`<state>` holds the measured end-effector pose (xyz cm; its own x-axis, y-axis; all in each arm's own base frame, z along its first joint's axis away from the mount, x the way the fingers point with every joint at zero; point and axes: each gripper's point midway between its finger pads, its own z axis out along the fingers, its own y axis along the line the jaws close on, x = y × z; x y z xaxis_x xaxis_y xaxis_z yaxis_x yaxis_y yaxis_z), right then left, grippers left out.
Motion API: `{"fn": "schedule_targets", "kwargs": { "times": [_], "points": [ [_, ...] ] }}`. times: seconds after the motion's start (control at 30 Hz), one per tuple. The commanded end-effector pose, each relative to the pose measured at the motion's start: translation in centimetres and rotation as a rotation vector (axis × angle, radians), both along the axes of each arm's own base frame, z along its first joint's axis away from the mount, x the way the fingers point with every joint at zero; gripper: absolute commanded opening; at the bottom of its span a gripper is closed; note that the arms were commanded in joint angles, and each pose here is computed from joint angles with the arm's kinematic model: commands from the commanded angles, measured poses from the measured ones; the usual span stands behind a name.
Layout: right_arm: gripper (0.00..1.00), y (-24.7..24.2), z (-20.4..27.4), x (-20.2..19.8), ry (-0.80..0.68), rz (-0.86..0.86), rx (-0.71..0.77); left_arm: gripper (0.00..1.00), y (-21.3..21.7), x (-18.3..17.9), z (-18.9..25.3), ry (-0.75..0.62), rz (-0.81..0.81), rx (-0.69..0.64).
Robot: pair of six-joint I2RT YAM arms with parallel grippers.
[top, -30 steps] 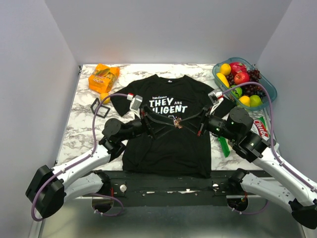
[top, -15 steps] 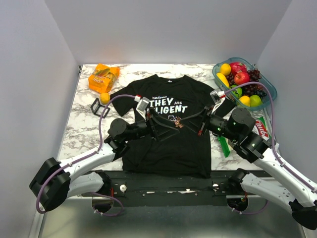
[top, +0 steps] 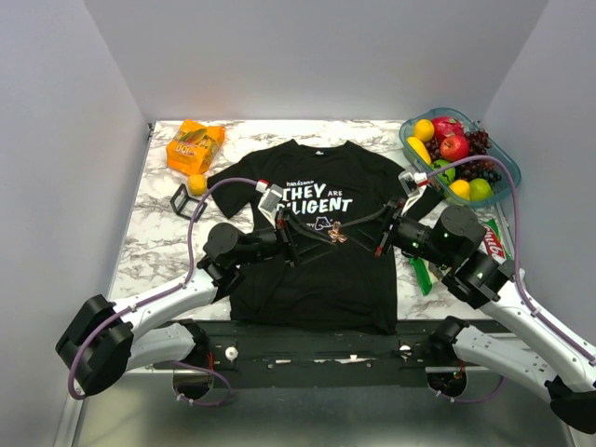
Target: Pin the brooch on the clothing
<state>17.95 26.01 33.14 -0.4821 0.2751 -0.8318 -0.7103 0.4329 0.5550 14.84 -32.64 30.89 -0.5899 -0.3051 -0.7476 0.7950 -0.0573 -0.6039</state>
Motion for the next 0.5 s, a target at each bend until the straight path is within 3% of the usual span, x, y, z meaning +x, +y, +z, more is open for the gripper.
{"fn": "schedule_targets", "kwargs": {
  "times": [0.0, 0.47],
  "points": [
    [0.01, -0.1, 1.1, -0.2, -0.025, -0.001, 0.031, 0.31, -0.2, -0.7, 1.3, -0.047, -0.029, -0.031],
    [0.01, -0.1, 0.8, -0.4, -0.014, 0.005, 0.033, 0.32, -0.3, 0.0, 2.5, -0.027, -0.006, -0.109]
  ]
}}
